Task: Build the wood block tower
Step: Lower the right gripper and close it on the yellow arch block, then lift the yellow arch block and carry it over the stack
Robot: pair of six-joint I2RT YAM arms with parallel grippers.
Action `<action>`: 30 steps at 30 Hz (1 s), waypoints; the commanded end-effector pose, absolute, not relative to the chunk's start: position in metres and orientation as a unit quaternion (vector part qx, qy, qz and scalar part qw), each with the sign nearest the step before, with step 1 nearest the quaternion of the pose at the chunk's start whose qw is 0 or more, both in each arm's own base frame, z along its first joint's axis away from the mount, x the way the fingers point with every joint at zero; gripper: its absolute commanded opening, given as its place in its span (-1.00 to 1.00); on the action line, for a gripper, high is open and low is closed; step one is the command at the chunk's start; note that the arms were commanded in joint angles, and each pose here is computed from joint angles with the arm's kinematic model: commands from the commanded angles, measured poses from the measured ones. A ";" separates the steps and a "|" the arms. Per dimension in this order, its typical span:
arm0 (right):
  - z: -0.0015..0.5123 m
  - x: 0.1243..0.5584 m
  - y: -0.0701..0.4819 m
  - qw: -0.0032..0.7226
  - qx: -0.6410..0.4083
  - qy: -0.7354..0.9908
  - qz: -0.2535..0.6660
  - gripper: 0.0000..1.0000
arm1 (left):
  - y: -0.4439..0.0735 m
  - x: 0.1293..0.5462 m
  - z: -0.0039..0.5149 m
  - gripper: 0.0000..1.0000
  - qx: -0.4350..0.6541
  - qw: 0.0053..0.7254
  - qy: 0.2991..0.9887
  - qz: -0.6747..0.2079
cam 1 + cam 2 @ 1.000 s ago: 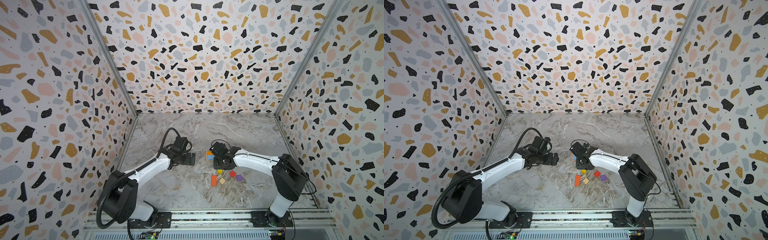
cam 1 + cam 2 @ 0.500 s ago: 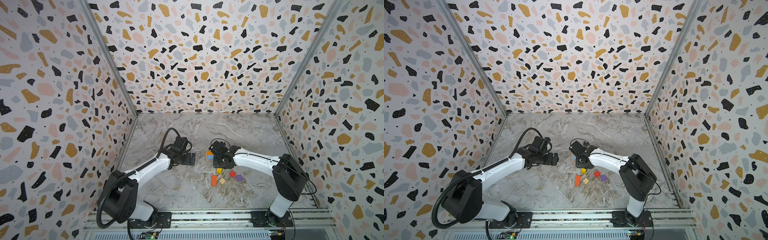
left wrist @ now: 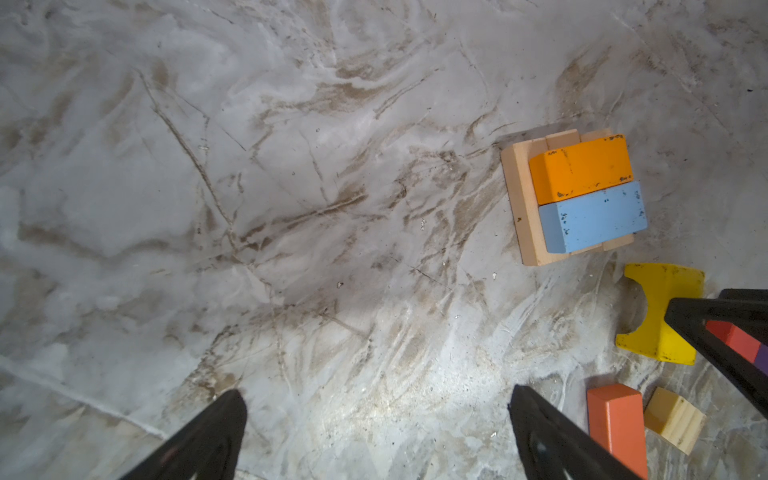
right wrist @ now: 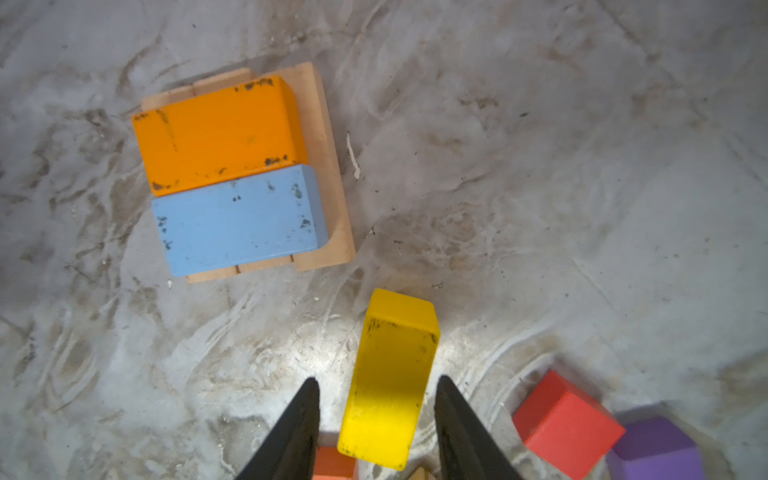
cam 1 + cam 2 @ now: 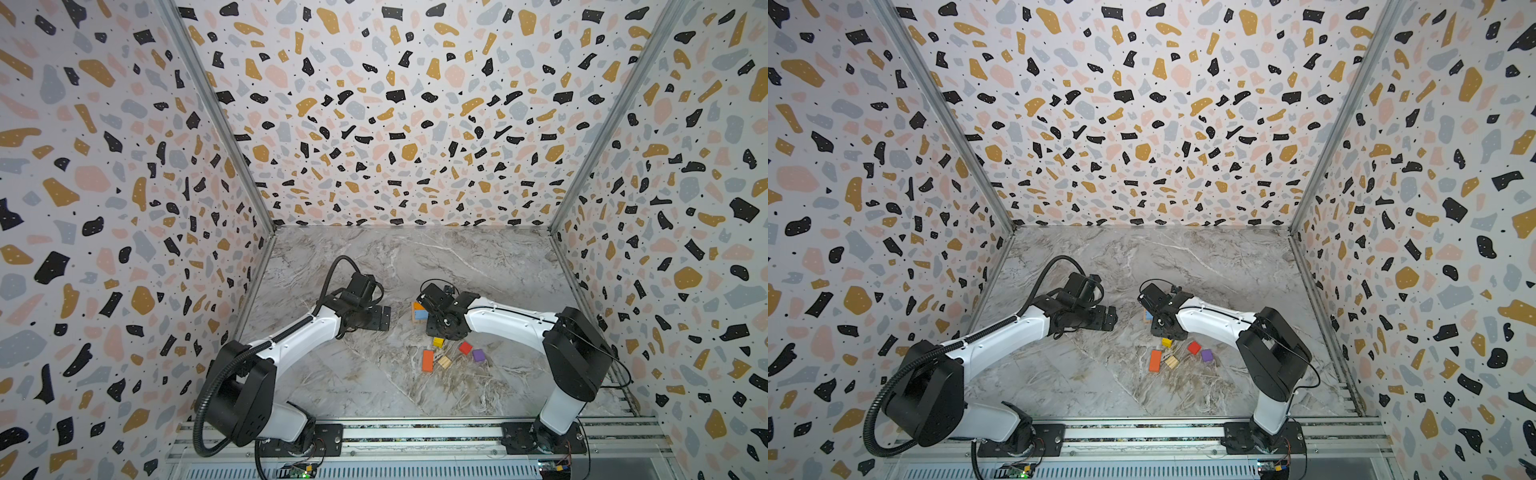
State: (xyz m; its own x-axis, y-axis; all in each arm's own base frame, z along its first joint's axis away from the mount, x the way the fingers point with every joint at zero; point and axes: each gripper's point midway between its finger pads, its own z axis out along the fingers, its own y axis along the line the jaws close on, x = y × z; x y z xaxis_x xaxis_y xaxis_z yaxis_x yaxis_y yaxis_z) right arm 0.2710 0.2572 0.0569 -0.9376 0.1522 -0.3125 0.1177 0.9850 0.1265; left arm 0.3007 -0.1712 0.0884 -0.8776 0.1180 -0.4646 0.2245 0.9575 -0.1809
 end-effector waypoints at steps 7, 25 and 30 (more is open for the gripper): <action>0.044 0.260 0.249 0.141 0.084 0.986 0.032 -0.09 | -0.173 0.304 0.093 0.99 0.088 0.238 0.960 -0.122; 0.044 0.261 0.247 0.138 0.068 0.988 0.017 -0.99 | -0.172 0.305 0.094 0.99 0.088 0.238 0.960 -0.121; 0.055 0.268 0.245 0.151 0.029 0.988 -0.008 -1.00 | -0.172 0.305 0.094 1.00 0.087 0.237 0.960 -0.120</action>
